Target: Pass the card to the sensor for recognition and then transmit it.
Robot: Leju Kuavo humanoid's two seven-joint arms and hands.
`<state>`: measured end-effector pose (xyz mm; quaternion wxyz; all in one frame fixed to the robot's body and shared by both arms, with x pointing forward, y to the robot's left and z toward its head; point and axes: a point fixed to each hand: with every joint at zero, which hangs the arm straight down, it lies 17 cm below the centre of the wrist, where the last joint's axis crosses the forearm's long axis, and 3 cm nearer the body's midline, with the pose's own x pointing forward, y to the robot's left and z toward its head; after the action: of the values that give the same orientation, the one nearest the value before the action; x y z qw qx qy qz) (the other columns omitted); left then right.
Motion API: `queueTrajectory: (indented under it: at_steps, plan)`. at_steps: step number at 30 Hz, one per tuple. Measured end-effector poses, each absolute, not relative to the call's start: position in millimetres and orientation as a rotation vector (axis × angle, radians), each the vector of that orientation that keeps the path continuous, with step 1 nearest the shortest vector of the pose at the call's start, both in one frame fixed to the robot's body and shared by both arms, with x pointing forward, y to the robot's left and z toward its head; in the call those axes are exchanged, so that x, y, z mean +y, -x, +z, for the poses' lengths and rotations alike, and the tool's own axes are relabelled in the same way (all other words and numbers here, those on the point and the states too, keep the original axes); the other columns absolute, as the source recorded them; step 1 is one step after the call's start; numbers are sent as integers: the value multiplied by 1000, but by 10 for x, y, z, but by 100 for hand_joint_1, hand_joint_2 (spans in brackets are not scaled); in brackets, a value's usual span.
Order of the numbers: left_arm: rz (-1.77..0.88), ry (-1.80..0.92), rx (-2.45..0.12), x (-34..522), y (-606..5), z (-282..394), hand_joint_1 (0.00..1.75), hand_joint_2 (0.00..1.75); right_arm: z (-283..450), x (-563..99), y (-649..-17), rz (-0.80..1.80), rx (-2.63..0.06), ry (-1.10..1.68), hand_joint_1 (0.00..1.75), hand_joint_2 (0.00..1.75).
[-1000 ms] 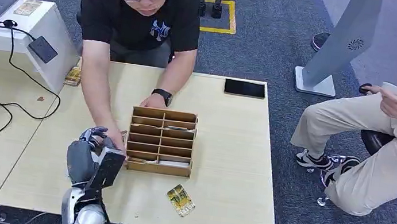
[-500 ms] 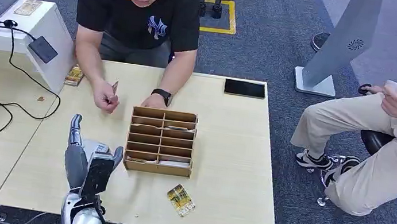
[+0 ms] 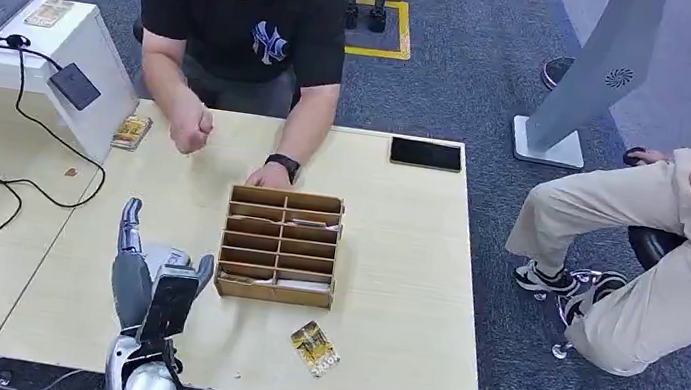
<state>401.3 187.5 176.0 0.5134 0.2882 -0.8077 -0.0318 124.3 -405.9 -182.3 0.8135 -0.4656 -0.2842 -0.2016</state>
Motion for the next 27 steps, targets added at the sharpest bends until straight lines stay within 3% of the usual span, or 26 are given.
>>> queueTrajectory:
  at_steps: [11,20,27]
  plan:
    - [-60,-656,-2120,1771,-3812,2106,0,175,-1854,-4043,-1263,-434,-607,978,0,175]
    - [-54,-395,-2214,1488,-3566,2270,0,175,-1867,-4059,-1237,-475,-601,976,0,175]
    - [-130,-338,-2260,1322,-3431,2332,0,175,-1868,-4057,-1238,-473,-604,974,0,175]
